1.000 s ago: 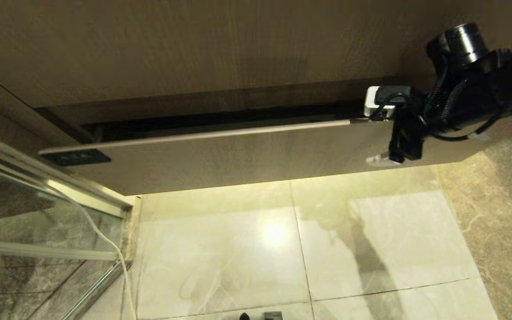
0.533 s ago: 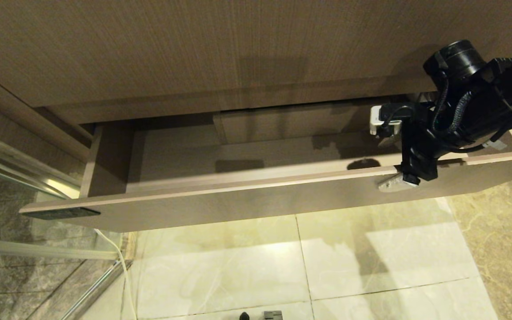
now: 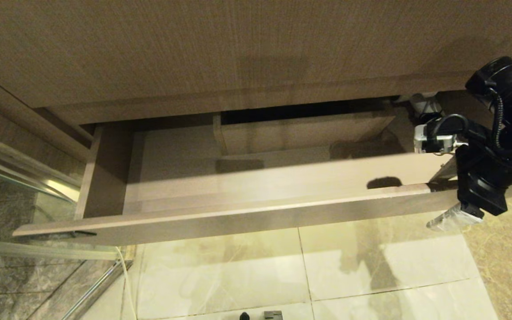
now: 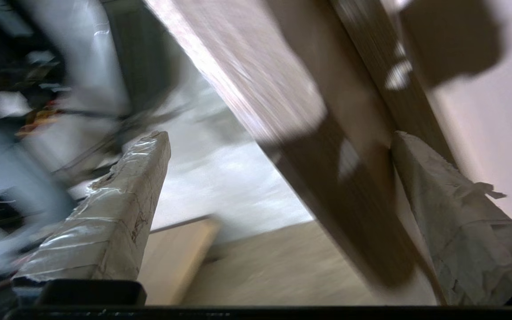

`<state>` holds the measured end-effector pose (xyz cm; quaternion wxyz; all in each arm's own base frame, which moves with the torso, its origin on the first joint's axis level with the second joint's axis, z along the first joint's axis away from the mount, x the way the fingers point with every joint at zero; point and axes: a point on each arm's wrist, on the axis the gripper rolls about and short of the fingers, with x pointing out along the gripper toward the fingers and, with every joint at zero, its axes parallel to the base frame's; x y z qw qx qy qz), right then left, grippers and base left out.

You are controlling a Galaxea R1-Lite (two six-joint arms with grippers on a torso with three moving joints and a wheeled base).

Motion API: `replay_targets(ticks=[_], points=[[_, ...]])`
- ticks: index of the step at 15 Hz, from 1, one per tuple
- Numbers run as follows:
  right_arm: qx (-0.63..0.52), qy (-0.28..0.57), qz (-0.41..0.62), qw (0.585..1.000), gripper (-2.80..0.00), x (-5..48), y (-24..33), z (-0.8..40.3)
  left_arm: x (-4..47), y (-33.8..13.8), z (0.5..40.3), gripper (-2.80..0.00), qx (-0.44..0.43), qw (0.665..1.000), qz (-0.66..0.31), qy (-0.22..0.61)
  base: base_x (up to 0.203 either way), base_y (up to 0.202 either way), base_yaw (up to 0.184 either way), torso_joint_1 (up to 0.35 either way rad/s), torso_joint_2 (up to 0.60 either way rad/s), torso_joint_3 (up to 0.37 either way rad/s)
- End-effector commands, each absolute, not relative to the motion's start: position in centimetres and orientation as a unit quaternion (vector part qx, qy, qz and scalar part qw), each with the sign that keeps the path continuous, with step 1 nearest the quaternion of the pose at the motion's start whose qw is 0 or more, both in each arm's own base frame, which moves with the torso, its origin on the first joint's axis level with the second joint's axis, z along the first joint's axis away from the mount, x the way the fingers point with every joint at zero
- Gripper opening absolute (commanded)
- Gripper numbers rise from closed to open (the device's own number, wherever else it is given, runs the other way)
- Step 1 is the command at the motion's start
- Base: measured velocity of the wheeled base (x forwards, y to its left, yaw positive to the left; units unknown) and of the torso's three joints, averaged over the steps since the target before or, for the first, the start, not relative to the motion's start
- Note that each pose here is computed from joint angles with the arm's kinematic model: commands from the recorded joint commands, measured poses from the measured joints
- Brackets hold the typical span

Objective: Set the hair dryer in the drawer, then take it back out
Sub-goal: Pull open the drawer

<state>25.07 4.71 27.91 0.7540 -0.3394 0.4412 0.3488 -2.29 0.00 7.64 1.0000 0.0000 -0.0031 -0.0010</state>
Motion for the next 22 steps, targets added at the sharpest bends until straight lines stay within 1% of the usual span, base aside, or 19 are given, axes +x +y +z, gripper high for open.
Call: replay_targets(ticks=[1, 4, 6, 8, 11, 15, 16, 17, 22], points=[[-0.308, 0.409, 0.367, 0.776, 0.00, 23.2, 4.3, 29.3, -2.3, 0.0, 7.6, -2.80, 0.000, 1.000, -0.001, -0.002, 0.000, 0.000, 0.000, 0.000, 0.00, 0.000], [-0.287, 0.401, 0.380, 0.783, 0.00, 22.1, 3.8, 29.6, -2.3, 0.0, 7.6, -2.80, 0.000, 1.000, -0.001, -0.003, 0.000, 0.000, 0.000, 0.000, 0.00, 0.000], [-0.251, 0.395, 0.411, 0.782, 0.00, 21.5, 3.4, 29.5, -2.3, 0.0, 7.6, -2.80, 0.000, 1.000, -0.001, -0.002, 0.000, 0.000, 0.000, 0.000, 0.00, 0.000], [-0.241, 0.395, 0.412, 0.785, 0.00, 20.1, 2.8, 29.8, -2.3, 0.0, 7.6, -2.80, 0.000, 1.000, -0.001, -0.003, 0.000, 0.000, 0.000, 0.000, 0.00, 0.000], [-0.230, 0.385, 0.371, 0.813, 0.00, 18.7, 1.1, 30.7, -2.3, 0.0, 7.6, -2.80, 0.000, 1.000, -0.001, -0.003, 0.000, 0.000, 0.000, 0.000, 0.00, 0.000], [-0.195, 0.391, 0.279, 0.855, 0.00, 16.4, -2.4, 31.3, -2.3, 0.0, 7.6, -2.80, 0.000, 1.000, -0.001, -0.002, 0.000, 0.000, 0.000, 0.000, 0.00, 0.000], [-0.184, 0.392, 0.253, 0.865, -2.22, 16.1, -3.3, 31.5, -2.3, 0.0, 7.6, -2.80, 0.000, 1.000, -0.001, -0.003, 0.000, 0.000, 0.000, 0.000, 0.00, 0.000], [-0.177, 0.393, 0.231, 0.872, -2.80, 15.9, -4.1, 31.6, -2.3, 0.0, 7.6, -2.80, 0.000, 1.000, -0.001, -0.003, 0.000, 0.000, 0.000, 0.000, 0.00, 0.000], [-0.140, 0.400, 0.150, 0.893, -2.80, 17.3, -7.5, 32.6, -2.3, 0.0, 7.6, -2.80, 0.000, 1.000, -0.001, -0.002, 0.000, 0.000, 0.000, 0.000, 0.00, 0.000]])
